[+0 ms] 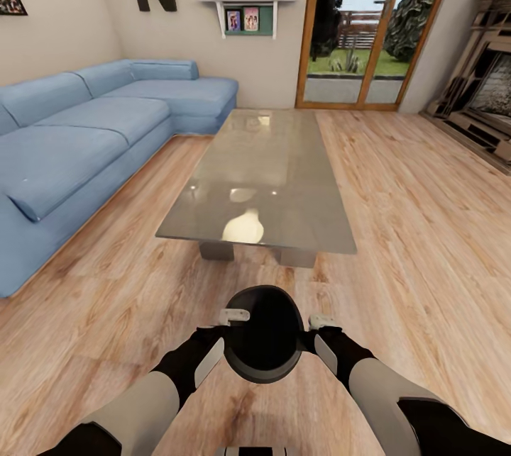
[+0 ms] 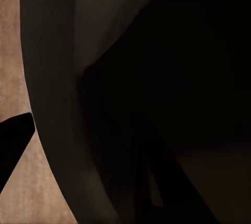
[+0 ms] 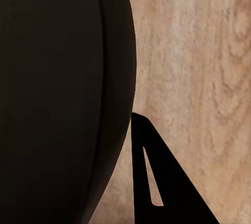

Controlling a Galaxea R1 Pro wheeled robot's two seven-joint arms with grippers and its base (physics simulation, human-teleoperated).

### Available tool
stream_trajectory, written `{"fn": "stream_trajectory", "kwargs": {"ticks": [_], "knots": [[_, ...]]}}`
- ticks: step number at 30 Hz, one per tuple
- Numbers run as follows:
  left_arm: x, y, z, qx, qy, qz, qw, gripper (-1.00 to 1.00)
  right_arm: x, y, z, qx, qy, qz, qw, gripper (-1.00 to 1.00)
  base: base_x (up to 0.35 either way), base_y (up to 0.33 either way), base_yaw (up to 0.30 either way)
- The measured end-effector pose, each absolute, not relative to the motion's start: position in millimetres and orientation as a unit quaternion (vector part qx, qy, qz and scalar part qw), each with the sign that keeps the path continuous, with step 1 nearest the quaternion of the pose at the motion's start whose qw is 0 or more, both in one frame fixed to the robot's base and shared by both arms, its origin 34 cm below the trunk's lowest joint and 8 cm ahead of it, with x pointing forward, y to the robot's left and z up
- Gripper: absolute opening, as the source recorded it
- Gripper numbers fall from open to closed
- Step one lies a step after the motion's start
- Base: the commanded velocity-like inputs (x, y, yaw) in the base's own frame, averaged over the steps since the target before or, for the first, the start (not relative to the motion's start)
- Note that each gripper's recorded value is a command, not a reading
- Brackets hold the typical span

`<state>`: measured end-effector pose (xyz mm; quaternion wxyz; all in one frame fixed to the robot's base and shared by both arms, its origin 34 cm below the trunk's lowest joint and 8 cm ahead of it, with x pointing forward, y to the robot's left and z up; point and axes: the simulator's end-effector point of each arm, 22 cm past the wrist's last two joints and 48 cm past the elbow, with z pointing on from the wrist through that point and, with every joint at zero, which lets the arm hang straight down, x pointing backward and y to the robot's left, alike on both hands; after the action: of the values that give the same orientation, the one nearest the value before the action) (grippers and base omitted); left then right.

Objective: Place each of the two pumpkins and all three candles from the living room inside a cabinet in the living room (use any cabinet), then make sure every cabinet is closed, and position the cauldron so it is next to a table in the living room.

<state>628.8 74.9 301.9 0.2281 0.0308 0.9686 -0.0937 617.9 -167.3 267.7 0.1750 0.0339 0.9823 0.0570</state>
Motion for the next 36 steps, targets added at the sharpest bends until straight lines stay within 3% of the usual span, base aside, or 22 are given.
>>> {"fn": "stream_trajectory", "kwargs": {"ticks": [36], "knots": [[618.4, 74.9, 281.8, 0.029, 0.973, -0.095, 0.209, -1.00, 606.7, -167.5, 248.2, 0.035, 0.985, 0.056, 0.157, -1.00, 0.000, 0.000, -0.027]]}}
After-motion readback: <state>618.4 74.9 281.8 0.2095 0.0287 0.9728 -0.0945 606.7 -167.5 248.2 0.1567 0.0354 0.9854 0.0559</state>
